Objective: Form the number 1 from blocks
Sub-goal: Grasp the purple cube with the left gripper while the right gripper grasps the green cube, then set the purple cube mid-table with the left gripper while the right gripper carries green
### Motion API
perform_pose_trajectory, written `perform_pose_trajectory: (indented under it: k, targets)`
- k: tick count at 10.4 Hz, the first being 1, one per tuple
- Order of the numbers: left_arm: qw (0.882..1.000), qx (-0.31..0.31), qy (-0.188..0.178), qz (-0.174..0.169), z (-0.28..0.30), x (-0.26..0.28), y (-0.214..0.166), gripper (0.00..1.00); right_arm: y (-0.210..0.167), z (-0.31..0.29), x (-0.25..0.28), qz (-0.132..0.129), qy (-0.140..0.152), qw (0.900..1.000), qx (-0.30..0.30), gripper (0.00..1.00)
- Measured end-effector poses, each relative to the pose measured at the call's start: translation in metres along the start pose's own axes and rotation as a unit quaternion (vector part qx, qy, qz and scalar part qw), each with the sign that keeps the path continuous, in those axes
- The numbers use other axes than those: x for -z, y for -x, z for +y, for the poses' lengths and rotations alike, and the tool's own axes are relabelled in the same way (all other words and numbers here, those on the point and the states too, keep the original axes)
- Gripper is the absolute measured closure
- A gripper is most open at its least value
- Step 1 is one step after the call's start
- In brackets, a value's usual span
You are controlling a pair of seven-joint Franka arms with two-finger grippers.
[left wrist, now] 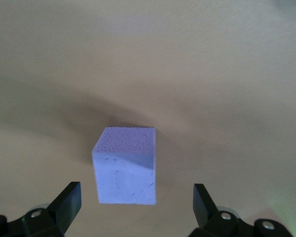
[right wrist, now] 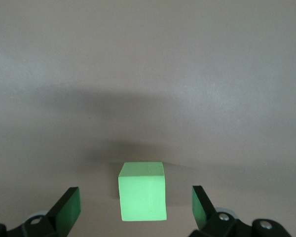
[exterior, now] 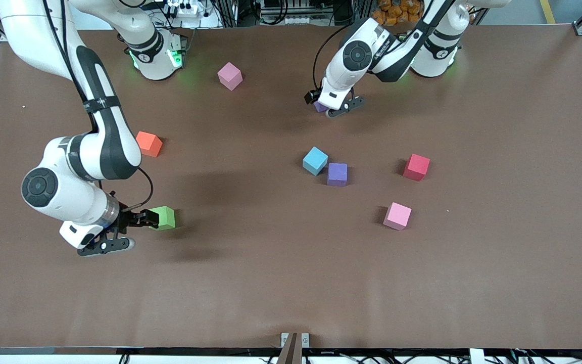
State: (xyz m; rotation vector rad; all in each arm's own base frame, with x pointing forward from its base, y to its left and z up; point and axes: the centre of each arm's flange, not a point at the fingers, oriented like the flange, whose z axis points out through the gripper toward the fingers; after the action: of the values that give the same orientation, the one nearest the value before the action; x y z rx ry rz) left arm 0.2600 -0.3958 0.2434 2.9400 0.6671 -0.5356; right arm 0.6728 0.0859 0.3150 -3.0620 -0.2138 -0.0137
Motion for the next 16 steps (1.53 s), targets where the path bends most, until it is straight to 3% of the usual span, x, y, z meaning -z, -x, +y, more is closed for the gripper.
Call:
perform_pose_trajectory:
  k: [5, 10, 13, 16]
  targets:
    - [1.000, 0.007, 0.004, -0.001, -0.012, -0.028, -0.002, 0.00, 0.026, 0.006, -0.044, -0.048, -0.005, 0.999, -0.009, 0.00]
    - [1.000, 0.003, -0.005, -0.023, -0.013, -0.060, 0.007, 0.00, 0.030, 0.009, -0.077, -0.061, -0.002, 0.998, -0.008, 0.00]
    - [1.000, 0.003, -0.006, -0.026, -0.013, -0.064, 0.009, 0.39, 0.029, 0.008, -0.096, -0.056, 0.002, 0.998, -0.003, 0.00]
    - [0.999, -0.041, 0.007, -0.009, 0.002, -0.053, 0.026, 0.40, 0.028, 0.007, -0.101, -0.053, 0.003, 0.999, 0.000, 0.00]
